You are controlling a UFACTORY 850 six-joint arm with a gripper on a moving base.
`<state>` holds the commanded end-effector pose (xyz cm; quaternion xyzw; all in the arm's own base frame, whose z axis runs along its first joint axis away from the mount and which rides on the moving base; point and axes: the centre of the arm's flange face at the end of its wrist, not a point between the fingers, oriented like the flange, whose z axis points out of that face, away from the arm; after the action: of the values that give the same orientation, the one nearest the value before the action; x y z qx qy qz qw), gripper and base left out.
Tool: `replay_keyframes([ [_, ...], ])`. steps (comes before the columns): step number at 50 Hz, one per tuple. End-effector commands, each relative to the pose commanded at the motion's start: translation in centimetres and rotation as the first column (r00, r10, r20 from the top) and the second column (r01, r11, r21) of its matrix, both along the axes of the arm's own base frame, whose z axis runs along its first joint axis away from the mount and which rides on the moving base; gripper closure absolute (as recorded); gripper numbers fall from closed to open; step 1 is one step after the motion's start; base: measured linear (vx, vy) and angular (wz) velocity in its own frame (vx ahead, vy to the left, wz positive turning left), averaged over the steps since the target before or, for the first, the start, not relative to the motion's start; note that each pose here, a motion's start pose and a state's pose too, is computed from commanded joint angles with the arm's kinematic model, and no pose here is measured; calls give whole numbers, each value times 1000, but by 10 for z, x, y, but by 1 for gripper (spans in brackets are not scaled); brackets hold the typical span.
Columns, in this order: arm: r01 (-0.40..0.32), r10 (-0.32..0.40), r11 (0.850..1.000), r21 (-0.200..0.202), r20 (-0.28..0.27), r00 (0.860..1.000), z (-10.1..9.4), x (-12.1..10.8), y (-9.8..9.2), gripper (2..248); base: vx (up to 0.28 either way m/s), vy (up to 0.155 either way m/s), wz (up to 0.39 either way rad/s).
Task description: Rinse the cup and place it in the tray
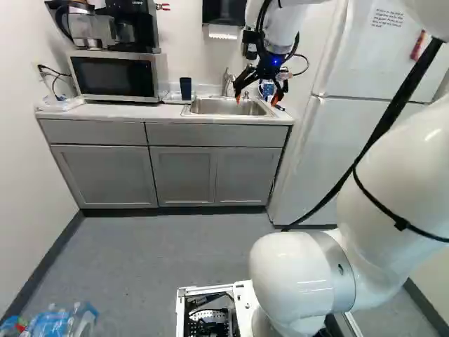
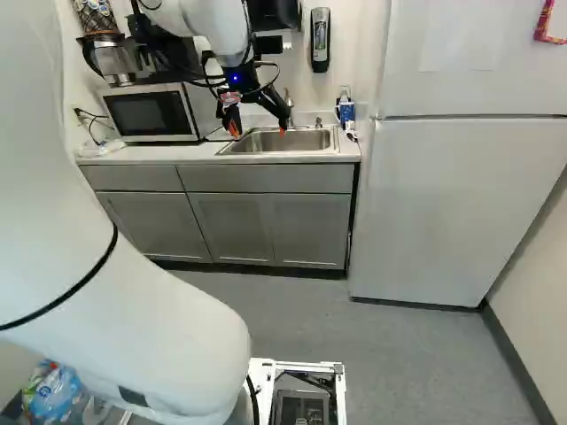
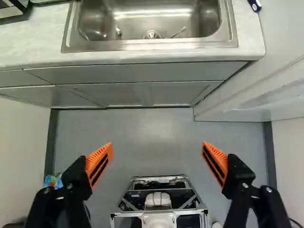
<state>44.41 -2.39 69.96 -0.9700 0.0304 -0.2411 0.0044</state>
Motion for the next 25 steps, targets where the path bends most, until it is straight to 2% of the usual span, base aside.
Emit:
replay_keyframes([
  [25,0,0,1000,0,0,1000,0,0,0,3,0,0,0],
])
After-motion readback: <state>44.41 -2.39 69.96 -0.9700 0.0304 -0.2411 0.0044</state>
